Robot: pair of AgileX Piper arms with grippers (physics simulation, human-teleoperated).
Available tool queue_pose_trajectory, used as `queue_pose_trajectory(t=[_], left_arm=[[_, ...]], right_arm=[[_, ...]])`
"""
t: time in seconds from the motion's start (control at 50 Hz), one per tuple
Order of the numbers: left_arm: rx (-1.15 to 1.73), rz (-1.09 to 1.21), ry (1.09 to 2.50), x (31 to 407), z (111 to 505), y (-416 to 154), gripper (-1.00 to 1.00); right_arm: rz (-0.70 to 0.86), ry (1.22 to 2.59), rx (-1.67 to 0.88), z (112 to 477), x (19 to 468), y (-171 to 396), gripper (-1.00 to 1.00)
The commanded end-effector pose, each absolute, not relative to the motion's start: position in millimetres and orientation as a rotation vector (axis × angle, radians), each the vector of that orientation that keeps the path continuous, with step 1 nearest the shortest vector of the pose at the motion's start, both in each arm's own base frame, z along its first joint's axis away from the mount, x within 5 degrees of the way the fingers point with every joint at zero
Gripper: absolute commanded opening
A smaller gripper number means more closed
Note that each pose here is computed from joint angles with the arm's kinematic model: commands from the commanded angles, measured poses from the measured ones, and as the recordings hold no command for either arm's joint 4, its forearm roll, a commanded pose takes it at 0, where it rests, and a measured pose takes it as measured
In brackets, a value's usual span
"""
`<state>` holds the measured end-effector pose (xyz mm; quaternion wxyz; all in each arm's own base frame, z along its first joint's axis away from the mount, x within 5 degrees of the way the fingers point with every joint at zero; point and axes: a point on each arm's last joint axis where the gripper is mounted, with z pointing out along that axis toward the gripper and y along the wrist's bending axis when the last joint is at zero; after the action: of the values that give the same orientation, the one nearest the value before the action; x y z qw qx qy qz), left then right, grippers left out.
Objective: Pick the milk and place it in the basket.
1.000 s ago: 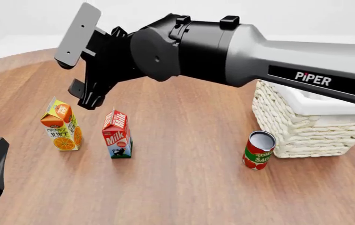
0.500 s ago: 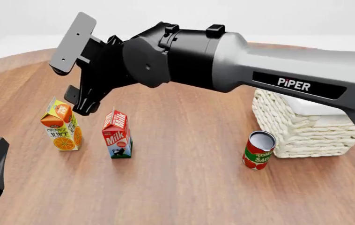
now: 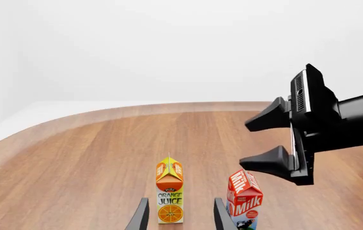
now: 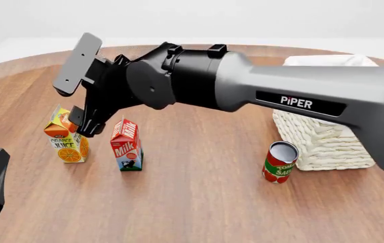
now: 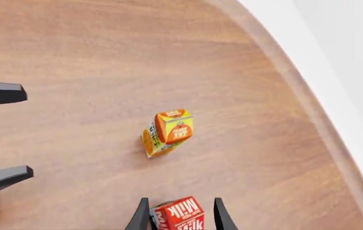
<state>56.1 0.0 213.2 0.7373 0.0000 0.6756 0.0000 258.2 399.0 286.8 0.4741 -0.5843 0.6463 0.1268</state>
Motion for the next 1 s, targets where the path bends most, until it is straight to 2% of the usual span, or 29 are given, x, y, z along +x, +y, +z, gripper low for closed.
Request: queue_pose_trajectory(t=[0.02,0.54,1.0], left_arm=[[0.0,0.0,1.484,56,213,0,1.0],[0.0,0.0,1.484,56,213,0,1.0],[0.0,0.0,1.484,56,213,0,1.0]], right_arm=[[0.312,1.606,-1.423,275,261,398,1.0],[0.289,1.648,-1.377,271,279,385,1.0],[0.3,1.676,-1.373,250,282,390,1.0]])
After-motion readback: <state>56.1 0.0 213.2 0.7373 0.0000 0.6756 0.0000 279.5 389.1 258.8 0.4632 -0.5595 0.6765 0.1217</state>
